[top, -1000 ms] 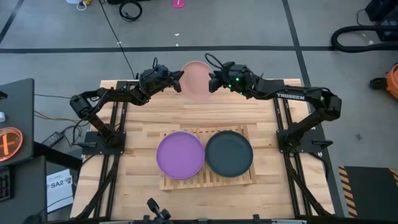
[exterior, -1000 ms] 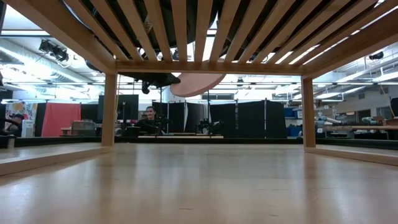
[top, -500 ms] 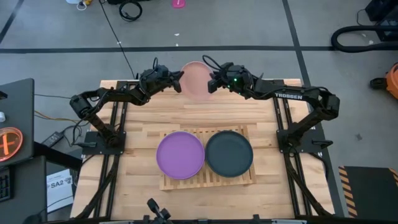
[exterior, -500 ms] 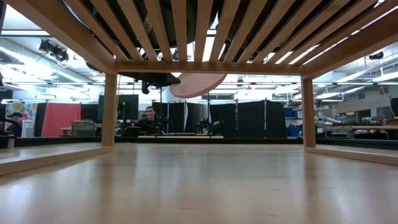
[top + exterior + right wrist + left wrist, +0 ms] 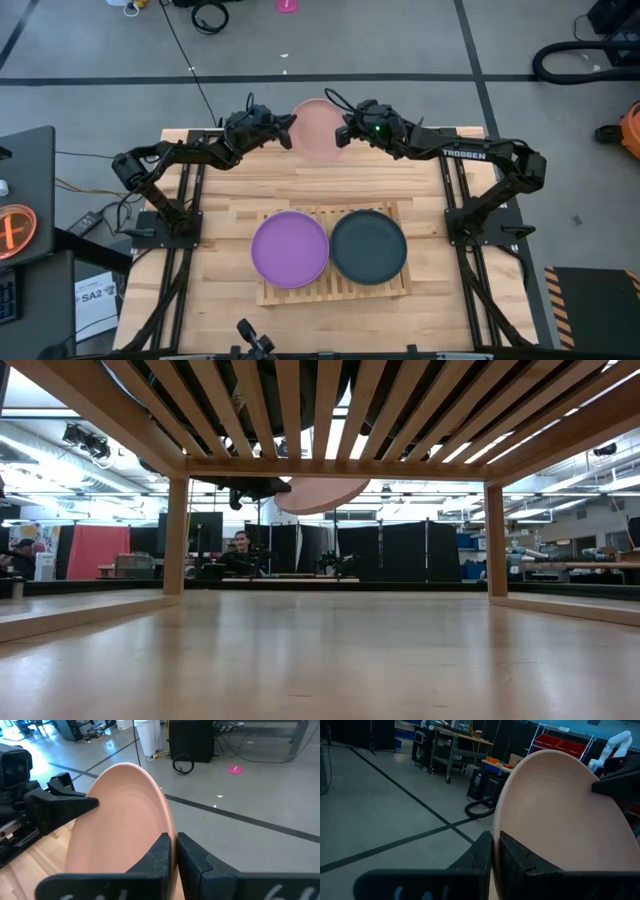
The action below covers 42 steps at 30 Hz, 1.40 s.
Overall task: Place and stack plates onto a shelf
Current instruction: Stack the light pink plate on top of the black plate on the shelf
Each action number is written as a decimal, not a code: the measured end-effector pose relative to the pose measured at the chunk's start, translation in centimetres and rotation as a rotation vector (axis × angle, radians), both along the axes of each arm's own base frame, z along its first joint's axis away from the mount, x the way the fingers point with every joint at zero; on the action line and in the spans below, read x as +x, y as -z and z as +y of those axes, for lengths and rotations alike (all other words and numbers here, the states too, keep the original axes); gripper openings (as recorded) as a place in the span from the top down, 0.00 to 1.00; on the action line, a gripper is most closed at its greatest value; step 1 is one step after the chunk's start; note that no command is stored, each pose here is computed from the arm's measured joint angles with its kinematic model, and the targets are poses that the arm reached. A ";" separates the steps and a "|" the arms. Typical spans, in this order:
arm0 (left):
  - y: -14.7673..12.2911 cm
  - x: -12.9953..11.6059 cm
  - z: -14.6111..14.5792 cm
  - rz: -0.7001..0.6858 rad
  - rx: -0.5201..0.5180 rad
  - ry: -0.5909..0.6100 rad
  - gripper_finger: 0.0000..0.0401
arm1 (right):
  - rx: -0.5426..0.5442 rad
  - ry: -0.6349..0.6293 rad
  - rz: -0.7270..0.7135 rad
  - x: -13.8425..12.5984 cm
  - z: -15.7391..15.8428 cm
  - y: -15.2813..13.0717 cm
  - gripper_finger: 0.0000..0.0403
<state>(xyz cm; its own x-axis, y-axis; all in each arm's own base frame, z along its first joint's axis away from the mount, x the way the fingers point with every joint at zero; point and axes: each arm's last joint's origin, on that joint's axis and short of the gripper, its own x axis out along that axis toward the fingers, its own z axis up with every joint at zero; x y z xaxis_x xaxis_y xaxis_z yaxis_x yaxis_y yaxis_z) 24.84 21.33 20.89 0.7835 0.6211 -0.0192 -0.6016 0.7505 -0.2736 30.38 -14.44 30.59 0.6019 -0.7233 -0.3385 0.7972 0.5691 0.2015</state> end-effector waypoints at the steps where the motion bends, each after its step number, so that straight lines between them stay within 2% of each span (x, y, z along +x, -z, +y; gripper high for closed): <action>1: 0.0 0.0 0.0 0.000 0.000 0.001 0.92 | 0.002 0.002 0.004 0.0 -0.1 0.0 0.93; 13: 0.0 0.0 0.0 0.001 0.000 0.000 0.89 | 0.008 0.009 0.015 -0.1 -0.1 0.2 0.95; 25: 0.0 0.0 0.0 0.003 -0.002 -0.009 0.64 | 0.000 0.034 0.027 -0.2 -0.1 0.2 0.95; 30: 0.0 0.0 0.0 0.002 -0.001 -0.008 0.57 | -0.017 0.083 0.034 -0.4 -0.4 0.2 0.95; 42: 0.1 0.0 0.0 0.007 -0.003 -0.008 0.56 | -0.016 0.174 0.026 -1.6 -2.6 0.1 0.95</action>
